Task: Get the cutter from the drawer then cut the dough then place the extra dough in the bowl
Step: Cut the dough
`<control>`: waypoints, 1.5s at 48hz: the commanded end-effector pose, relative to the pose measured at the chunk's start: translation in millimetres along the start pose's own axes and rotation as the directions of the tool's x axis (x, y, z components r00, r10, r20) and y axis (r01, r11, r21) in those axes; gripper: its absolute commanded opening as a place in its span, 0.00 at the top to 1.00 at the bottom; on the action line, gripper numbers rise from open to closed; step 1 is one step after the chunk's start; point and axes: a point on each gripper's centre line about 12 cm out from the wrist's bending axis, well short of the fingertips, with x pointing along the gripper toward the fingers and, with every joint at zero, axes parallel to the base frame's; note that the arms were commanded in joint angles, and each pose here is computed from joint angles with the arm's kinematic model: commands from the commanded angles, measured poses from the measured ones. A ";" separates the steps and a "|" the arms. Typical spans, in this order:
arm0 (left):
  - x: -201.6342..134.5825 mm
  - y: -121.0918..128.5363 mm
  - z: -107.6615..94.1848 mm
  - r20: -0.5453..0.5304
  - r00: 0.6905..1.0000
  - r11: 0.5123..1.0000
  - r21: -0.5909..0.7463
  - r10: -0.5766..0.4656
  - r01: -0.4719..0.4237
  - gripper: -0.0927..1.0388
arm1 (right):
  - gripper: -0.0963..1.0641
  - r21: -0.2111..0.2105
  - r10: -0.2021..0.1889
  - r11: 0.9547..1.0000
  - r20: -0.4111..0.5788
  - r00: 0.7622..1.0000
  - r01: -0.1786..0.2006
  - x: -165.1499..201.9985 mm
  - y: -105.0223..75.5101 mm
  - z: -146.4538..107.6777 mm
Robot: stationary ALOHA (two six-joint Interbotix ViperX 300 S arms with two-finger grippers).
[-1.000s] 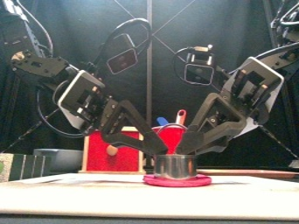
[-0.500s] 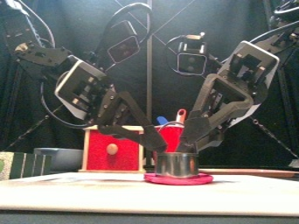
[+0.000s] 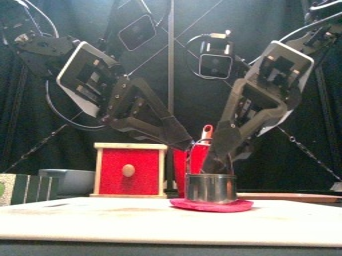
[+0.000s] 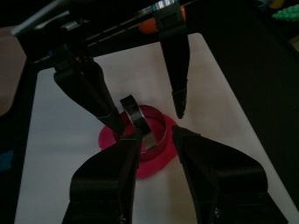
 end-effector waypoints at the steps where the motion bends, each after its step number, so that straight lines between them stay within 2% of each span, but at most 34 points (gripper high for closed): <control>1: -3.0 0.5 8.7 0.027 1.000 1.000 -0.004 0.003 -0.002 0.27 | 0.08 -0.007 0.021 1.000 0.045 0.999 -0.020 -10.7 5.4 20.4; 12: -0.9 -1.1 -7.6 -0.017 1.000 1.000 0.004 -0.001 0.001 0.32 | 0.08 -0.041 0.010 0.999 -0.033 0.999 -0.011 -10.1 -2.3 21.8; 25: 13.9 -0.6 -20.5 -0.050 0.999 1.000 0.014 0.007 -0.006 0.48 | 0.08 -0.055 0.002 0.998 -0.081 0.997 -0.006 -8.0 -6.1 25.1; 40: 14.8 20.2 -16.3 0.001 0.997 0.997 -0.001 0.075 -0.075 0.49 | 0.08 -0.051 0.003 0.999 -0.106 0.994 -0.008 -6.7 -5.7 23.4; 46: 19.0 29.9 -24.6 -0.015 0.995 0.995 -0.014 0.102 -0.102 0.49 | 0.08 -0.053 0.002 0.999 -0.111 0.994 -0.008 -5.0 -5.4 22.2; 56: 27.0 29.1 -35.6 -0.042 0.994 0.995 -0.009 0.102 -0.103 0.49 | 0.09 -0.053 0.004 0.999 -0.108 0.994 -0.009 -4.6 -4.8 24.1; 66: 28.8 28.9 -35.7 -0.042 0.994 0.995 -0.009 0.102 -0.103 0.50 | 0.09 -0.053 0.000 0.999 -0.118 0.993 -0.007 0.4 -5.4 22.2; 72: 29.2 29.3 -38.2 -0.051 0.993 0.994 -0.017 0.107 -0.108 0.50 | 0.13 -0.054 0.000 0.998 -0.127 0.992 -0.007 3.7 -5.2 22.2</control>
